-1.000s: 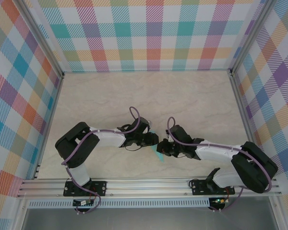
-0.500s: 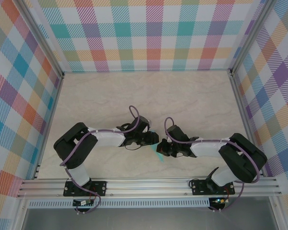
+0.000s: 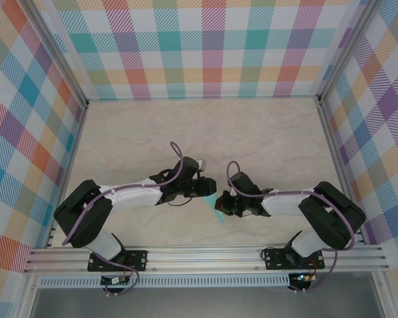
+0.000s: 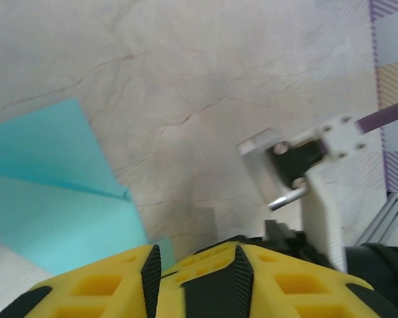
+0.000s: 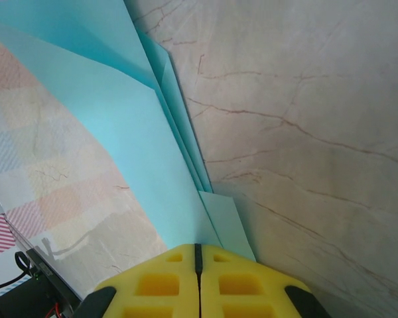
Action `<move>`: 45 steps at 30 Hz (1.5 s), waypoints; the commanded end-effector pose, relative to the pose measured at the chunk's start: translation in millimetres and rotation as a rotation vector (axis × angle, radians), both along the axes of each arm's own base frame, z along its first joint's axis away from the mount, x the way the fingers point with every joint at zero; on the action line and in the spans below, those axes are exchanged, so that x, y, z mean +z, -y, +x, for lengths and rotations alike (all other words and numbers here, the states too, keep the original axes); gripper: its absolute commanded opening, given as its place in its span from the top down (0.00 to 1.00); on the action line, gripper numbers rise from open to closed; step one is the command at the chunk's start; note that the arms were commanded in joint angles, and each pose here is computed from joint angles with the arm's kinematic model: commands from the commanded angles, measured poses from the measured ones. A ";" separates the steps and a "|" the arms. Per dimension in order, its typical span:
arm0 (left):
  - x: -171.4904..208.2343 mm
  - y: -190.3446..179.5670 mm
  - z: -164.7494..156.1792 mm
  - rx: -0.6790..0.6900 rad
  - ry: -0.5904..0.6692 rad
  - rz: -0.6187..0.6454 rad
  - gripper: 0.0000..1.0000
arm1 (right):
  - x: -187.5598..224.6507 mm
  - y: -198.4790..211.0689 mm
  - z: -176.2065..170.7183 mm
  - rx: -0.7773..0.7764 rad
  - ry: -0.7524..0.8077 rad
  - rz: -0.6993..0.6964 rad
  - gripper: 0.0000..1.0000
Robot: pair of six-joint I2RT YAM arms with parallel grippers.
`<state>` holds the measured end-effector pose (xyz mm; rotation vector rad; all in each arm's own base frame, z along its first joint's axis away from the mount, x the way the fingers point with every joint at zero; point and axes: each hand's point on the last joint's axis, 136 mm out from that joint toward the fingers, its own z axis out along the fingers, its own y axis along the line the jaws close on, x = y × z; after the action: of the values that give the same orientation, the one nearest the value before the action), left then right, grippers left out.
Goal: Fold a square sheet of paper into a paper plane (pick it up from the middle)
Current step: Fold the wing for the fifth time at the center of the table.
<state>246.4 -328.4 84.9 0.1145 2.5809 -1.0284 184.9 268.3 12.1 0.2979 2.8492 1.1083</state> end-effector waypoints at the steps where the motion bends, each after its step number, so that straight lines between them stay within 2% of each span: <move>1: -18.2 -6.8 2.9 0.029 -0.008 0.023 0.65 | -47.0 38.2 -28.6 -0.042 -0.149 -0.192 0.94; 13: -56.6 -14.7 10.7 0.066 -0.021 0.116 0.69 | -50.5 44.1 -34.7 -0.046 -0.164 -0.204 0.95; 22: -79.6 -35.9 31.8 0.102 -0.020 0.216 0.71 | -55.0 50.6 -43.7 -0.026 -0.183 -0.224 0.95; 33: -84.5 -60.7 61.6 0.114 -0.024 0.247 0.71 | -57.6 56.2 -50.4 -0.010 -0.195 -0.240 0.96; 40: -71.8 -61.2 82.3 0.110 -0.020 0.189 0.69 | -53.7 56.8 -50.5 -0.001 -0.183 -0.239 0.96; 45: -67.7 -66.7 99.8 0.115 -0.013 0.200 0.69 | -53.2 56.5 -51.3 0.005 -0.182 -0.237 0.96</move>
<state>320.6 -289.2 27.3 0.0516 2.6669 -0.8905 184.2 267.2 11.1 0.2893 2.8340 1.1222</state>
